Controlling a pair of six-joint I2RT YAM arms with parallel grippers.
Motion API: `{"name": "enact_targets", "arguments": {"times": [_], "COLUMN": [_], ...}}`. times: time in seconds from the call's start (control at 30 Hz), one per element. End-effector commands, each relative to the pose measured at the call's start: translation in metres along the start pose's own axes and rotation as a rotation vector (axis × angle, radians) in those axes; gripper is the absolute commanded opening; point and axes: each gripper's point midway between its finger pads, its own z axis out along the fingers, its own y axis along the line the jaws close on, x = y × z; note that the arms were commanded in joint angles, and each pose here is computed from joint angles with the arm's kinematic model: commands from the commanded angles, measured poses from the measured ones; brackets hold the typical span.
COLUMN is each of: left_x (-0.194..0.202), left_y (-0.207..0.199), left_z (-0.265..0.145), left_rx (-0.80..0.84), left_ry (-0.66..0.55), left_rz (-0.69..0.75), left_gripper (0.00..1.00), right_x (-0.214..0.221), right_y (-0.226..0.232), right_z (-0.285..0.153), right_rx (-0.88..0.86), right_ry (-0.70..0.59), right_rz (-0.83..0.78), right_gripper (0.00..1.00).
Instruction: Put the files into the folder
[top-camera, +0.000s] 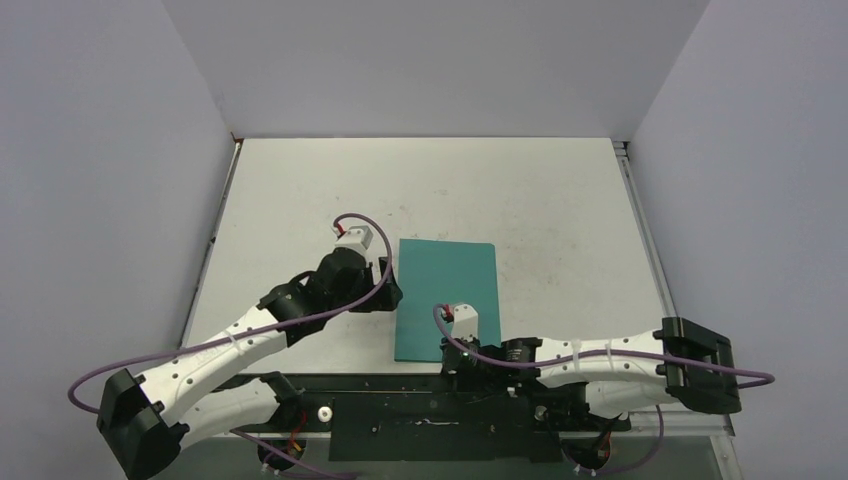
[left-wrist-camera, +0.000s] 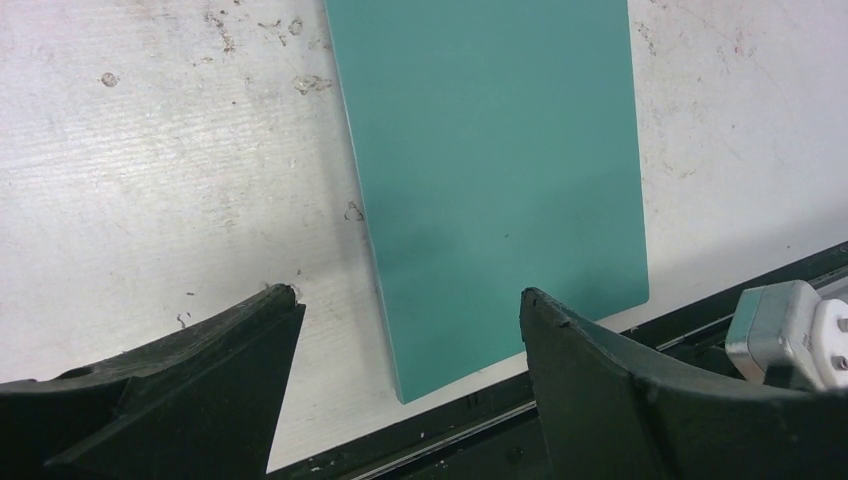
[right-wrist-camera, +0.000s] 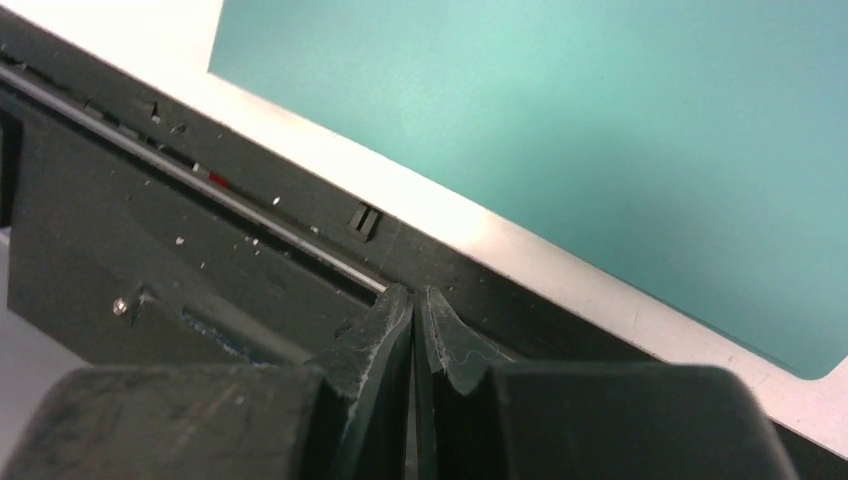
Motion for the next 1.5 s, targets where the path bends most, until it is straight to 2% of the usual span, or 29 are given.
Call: {"name": "enact_targets", "arguments": {"times": [0.0,0.3,0.37,0.77,1.47], "left_x": [-0.006,-0.009,-0.010,-0.009,-0.009], "left_y": [-0.001,0.005,0.006,0.010,0.007], "left_z": [-0.007,-0.012,-0.012,-0.009,-0.008], "left_rx": [0.017,0.002,-0.001,-0.011,0.004], "left_ry": [-0.020,-0.036,-0.039,-0.036,-0.022], "left_rz": [0.006,-0.003,-0.006,-0.009,-0.020], "left_gripper": [0.81,1.00,0.97,0.97,0.96], "right_x": [-0.020,-0.028,-0.030,-0.054,-0.115], "right_y": [0.005,-0.005,-0.008,-0.028,-0.072], "right_z": [0.007,0.025,0.027,0.053,0.081], "right_rx": [0.030,0.091,0.094,0.136,0.255], "right_ry": [-0.093,-0.105,-0.108,-0.133,-0.187], "right_rz": [0.045,0.049,0.061,0.128,0.148], "right_gripper": [0.05,0.05,0.05,0.05,0.06]}}
